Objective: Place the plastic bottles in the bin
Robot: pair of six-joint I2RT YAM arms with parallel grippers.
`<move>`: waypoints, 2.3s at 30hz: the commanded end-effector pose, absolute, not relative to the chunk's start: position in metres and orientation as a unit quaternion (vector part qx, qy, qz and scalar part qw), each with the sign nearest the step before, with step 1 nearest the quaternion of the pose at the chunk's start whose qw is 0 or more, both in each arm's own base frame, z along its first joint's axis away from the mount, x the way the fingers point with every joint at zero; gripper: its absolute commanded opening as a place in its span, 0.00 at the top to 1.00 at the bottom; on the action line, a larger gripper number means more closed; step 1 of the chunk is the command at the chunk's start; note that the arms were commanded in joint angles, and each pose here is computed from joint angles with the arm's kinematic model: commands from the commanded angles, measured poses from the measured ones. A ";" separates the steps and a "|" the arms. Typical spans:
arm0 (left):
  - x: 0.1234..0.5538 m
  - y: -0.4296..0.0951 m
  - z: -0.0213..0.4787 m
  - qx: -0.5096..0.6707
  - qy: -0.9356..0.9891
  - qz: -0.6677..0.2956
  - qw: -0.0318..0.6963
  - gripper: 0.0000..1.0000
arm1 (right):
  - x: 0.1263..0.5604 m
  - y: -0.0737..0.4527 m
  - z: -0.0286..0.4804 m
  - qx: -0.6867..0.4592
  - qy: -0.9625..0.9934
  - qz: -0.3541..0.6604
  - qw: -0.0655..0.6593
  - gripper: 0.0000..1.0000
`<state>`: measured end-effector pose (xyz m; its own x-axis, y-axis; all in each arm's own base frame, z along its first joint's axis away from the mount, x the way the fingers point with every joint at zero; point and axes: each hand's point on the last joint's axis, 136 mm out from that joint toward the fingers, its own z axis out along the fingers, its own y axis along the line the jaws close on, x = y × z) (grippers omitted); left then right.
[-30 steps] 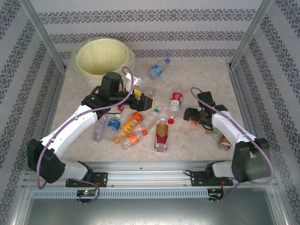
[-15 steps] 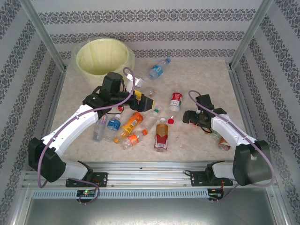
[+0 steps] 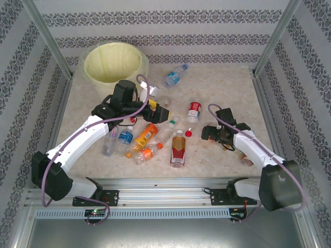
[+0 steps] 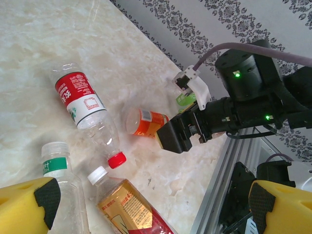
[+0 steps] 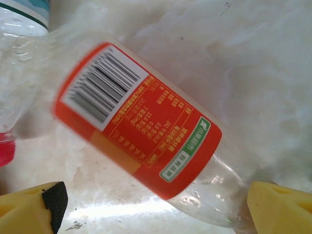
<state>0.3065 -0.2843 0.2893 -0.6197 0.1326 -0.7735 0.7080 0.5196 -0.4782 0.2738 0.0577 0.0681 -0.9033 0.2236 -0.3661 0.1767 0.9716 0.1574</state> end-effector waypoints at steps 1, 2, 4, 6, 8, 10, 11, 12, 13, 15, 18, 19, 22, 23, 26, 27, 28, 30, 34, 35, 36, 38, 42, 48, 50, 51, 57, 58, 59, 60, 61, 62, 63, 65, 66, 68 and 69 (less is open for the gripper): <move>0.300 -0.289 0.282 0.282 0.797 -0.414 0.337 0.00 | 0.284 0.055 0.069 0.110 0.973 0.056 0.194 0.04; 0.300 -0.290 0.280 0.283 0.798 -0.414 0.335 0.00 | 0.285 0.055 0.067 0.111 0.974 0.057 0.191 0.03; 0.302 -0.291 0.273 0.283 0.801 -0.412 0.330 0.00 | 0.286 0.056 0.063 0.110 0.975 0.060 0.182 0.03; 0.301 -0.292 0.269 0.286 0.803 -0.411 0.322 0.00 | 0.287 0.058 0.060 0.107 0.977 0.062 0.176 0.03; 0.302 -0.291 0.268 0.287 0.805 -0.409 0.319 0.00 | 0.287 0.060 0.058 0.105 0.978 0.062 0.169 0.04; 0.301 -0.291 0.270 0.287 0.804 -0.409 0.323 0.00 | 0.285 0.062 0.055 0.104 0.979 0.066 0.164 0.04; 0.301 -0.290 0.272 0.287 0.803 -0.409 0.324 0.00 | 0.285 0.063 0.055 0.105 0.978 0.069 0.164 0.04; 0.300 -0.290 0.274 0.289 0.802 -0.409 0.325 0.00 | 0.284 0.063 0.054 0.107 0.978 0.071 0.164 0.04; 0.299 -0.290 0.274 0.290 0.802 -0.408 0.325 0.00 | 0.285 0.063 0.053 0.108 0.978 0.071 0.164 0.05; 0.299 -0.288 0.274 0.289 0.804 -0.403 0.329 0.00 | 0.286 0.061 0.051 0.114 0.978 0.064 0.161 0.07; 0.304 -0.284 0.266 0.286 0.810 -0.386 0.336 0.00 | 0.286 0.058 0.044 0.137 0.979 0.051 0.139 0.09; 0.306 -0.283 0.262 0.285 0.813 -0.381 0.337 0.00 | 0.287 0.058 0.043 0.147 0.979 0.049 0.132 0.10; 0.307 -0.286 0.256 0.287 0.814 -0.383 0.330 0.00 | 0.288 0.057 0.039 0.178 0.975 0.044 0.122 0.13; 0.307 -0.288 0.255 0.290 0.812 -0.387 0.326 0.00 | 0.289 0.056 0.038 0.185 0.975 0.040 0.120 0.14; 0.307 -0.290 0.254 0.296 0.811 -0.392 0.319 0.00 | 0.291 0.052 0.034 0.195 0.974 0.018 0.118 0.14; 0.307 -0.290 0.253 0.295 0.812 -0.391 0.319 0.00 | 0.291 0.051 0.034 0.201 0.973 0.015 0.115 0.14; 0.307 -0.290 0.255 0.295 0.812 -0.390 0.319 0.00 | 0.289 0.052 0.033 0.203 0.972 0.015 0.116 0.14; 0.305 -0.289 0.261 0.297 0.812 -0.389 0.318 0.00 | 0.284 0.050 0.031 0.200 0.972 0.007 0.124 0.15; 0.300 -0.284 0.291 0.288 0.798 -0.399 0.348 0.00 | 0.270 0.045 0.027 0.198 0.972 0.004 0.130 0.17; 0.299 -0.283 0.295 0.286 0.794 -0.400 0.358 0.00 | 0.268 0.045 0.027 0.196 0.972 0.005 0.133 0.17; 0.299 -0.283 0.299 0.284 0.791 -0.402 0.364 0.00 | 0.265 0.043 0.027 0.196 0.972 0.002 0.130 0.17; 0.301 -0.284 0.307 0.276 0.790 -0.408 0.366 0.00 | 0.261 0.040 0.026 0.198 0.972 -0.002 0.127 0.19; 0.303 -0.286 0.312 0.276 0.793 -0.407 0.360 0.00 | 0.260 0.045 0.022 0.197 0.970 0.017 0.140 0.23; 0.304 -0.288 0.308 0.281 0.797 -0.407 0.348 0.00 | 0.267 0.055 0.026 0.166 0.974 0.041 0.146 0.32; 0.307 -0.291 0.305 0.278 0.799 -0.409 0.343 0.00 | 0.266 0.058 0.028 0.158 0.976 0.047 0.143 0.32; 0.309 -0.292 0.304 0.275 0.799 -0.412 0.342 0.00 | 0.266 0.058 0.028 0.155 0.977 0.046 0.141 0.33; 0.331 -0.303 0.285 0.237 0.808 -0.424 0.333 0.00 | 0.264 0.053 0.027 0.141 0.980 0.028 0.136 0.39; 0.332 -0.303 0.285 0.232 0.806 -0.430 0.336 0.00 | 0.264 0.053 0.026 0.142 0.980 0.030 0.137 0.41; 0.332 -0.304 0.285 0.224 0.803 -0.435 0.340 0.00 | 0.263 0.056 0.024 0.141 0.980 0.036 0.135 0.42; 0.333 -0.303 0.284 0.216 0.802 -0.438 0.345 0.00 | 0.262 0.058 0.023 0.140 0.980 0.039 0.135 0.42; 0.333 -0.303 0.285 0.212 0.797 -0.444 0.351 0.00 | 0.262 0.058 0.022 0.139 0.980 0.039 0.139 0.43; 0.333 -0.303 0.284 0.205 0.793 -0.450 0.356 0.00 | 0.262 0.058 0.023 0.139 0.979 0.036 0.144 0.44; 0.333 -0.304 0.284 0.197 0.789 -0.458 0.358 0.00 | 0.263 0.057 0.026 0.139 0.978 0.034 0.149 0.46; 0.333 -0.307 0.285 0.191 0.781 -0.476 0.356 0.00 | 0.266 0.057 0.031 0.135 0.977 0.036 0.158 0.50; 0.334 -0.309 0.286 0.191 0.777 -0.483 0.357 0.00 | 0.267 0.058 0.033 0.132 0.977 0.037 0.163 0.51; 0.339 -0.312 0.284 0.192 0.780 -0.480 0.353 0.00 | 0.272 0.063 0.036 0.123 0.975 0.054 0.177 0.51; 0.341 -0.313 0.282 0.194 0.784 -0.476 0.348 0.00 | 0.275 0.067 0.039 0.118 0.974 0.064 0.185 0.52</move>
<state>0.3359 -0.2986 0.2525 -0.7247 0.0118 -0.6889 0.5861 0.5363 -0.6074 0.2696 0.0581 0.0319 -0.9100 0.2869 -0.2993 0.2588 0.9571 0.1305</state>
